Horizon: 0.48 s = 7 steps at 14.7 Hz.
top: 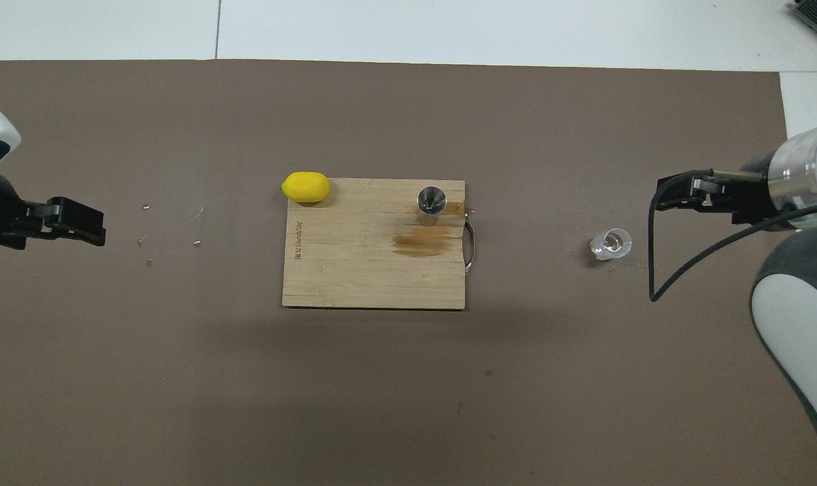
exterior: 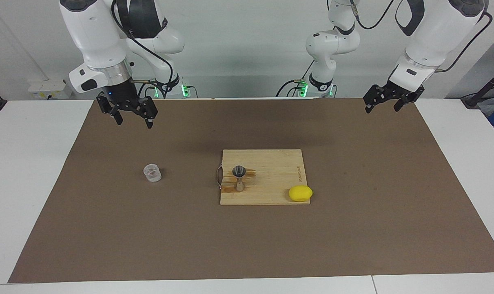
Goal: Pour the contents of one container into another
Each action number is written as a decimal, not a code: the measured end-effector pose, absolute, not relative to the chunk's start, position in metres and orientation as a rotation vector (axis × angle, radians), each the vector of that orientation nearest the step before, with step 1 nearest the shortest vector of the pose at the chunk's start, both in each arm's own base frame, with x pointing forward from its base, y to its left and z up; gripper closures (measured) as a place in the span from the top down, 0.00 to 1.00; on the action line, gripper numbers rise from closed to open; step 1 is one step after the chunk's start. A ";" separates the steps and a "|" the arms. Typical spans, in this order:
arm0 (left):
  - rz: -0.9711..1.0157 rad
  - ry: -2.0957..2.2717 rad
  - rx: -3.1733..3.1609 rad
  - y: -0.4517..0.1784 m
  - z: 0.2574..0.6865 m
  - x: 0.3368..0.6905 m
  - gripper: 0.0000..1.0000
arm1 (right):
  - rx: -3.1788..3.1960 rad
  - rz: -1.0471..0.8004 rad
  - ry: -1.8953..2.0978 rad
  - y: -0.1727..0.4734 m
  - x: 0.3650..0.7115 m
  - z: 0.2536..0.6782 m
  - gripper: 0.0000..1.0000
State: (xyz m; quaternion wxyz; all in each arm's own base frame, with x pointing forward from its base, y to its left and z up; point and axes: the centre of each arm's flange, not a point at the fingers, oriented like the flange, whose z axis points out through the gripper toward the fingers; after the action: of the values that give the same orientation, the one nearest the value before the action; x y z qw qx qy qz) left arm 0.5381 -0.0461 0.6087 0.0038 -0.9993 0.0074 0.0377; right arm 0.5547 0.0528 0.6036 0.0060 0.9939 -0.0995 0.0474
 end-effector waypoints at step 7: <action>0.118 0.023 -3.132 -0.046 0.609 0.538 1.00 | 3.102 0.076 -0.334 0.045 0.554 0.613 1.00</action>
State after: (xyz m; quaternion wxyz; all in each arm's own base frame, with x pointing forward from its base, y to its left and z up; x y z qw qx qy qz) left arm 0.5381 -0.0460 0.6087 0.0038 -0.9993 0.0074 0.0377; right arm 0.5535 0.0448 0.6130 0.0103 0.9939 -0.1069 0.0244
